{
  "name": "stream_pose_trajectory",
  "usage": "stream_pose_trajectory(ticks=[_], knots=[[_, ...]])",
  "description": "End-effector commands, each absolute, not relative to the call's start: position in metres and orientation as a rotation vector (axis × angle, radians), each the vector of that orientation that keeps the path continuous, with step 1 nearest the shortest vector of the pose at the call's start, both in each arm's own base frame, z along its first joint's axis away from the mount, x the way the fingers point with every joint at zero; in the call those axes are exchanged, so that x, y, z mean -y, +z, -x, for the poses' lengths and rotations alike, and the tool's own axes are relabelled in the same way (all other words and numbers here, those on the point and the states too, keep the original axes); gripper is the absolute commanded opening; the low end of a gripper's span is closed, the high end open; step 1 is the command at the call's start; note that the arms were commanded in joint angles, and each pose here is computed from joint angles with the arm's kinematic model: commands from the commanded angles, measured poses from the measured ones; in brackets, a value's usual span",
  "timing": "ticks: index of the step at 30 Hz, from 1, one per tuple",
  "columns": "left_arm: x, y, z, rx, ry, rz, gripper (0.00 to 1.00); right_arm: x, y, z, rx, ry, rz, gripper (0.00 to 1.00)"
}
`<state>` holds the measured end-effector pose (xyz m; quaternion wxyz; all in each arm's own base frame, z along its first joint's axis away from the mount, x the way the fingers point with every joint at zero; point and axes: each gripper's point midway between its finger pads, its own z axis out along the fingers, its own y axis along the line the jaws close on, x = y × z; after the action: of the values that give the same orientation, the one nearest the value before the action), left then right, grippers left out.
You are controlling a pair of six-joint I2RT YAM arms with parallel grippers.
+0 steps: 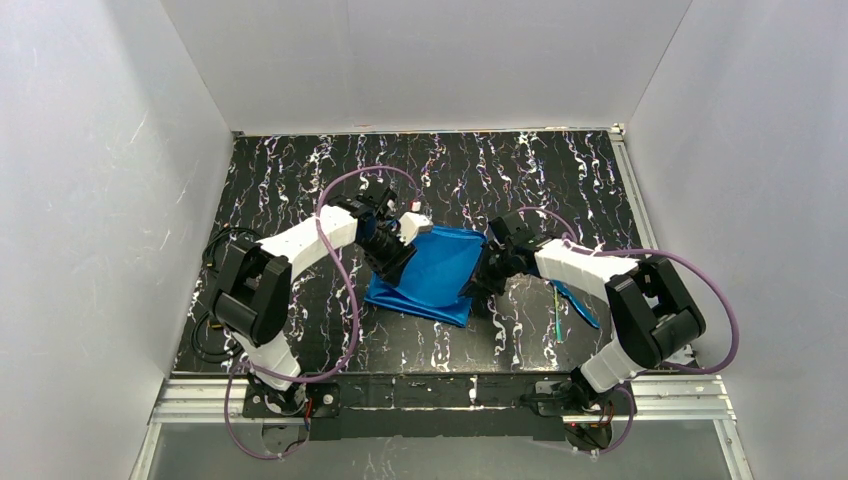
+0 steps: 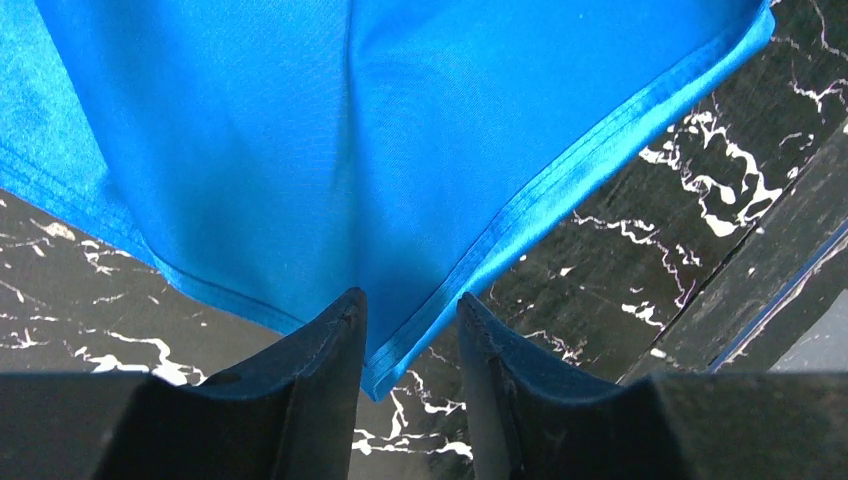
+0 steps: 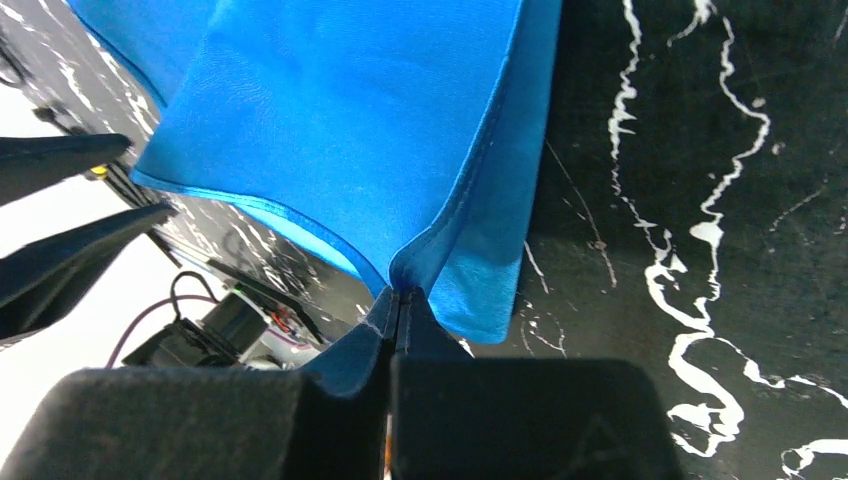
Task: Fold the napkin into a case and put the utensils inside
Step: Fold the top corner of the square-folded napkin at the center of the board.
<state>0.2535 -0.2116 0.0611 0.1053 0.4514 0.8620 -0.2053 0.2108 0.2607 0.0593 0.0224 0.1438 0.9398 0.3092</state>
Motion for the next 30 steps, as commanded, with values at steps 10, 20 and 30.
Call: stream_pose_trajectory(ticks=[10,20,30], knots=[[0.186,0.059,-0.229,-2.543,-0.589,-1.418,0.3,-0.27,0.045,-0.194,-2.99,0.938,-0.288,0.01],[0.166,0.044,-0.23,-2.523,-0.444,-1.481,0.25,-0.269,0.047,-0.19,-2.993,0.954,-0.255,0.01],[0.164,0.046,-0.231,-2.503,-0.423,-1.476,0.25,-0.262,0.041,-0.18,-3.009,0.944,-0.201,0.01]])
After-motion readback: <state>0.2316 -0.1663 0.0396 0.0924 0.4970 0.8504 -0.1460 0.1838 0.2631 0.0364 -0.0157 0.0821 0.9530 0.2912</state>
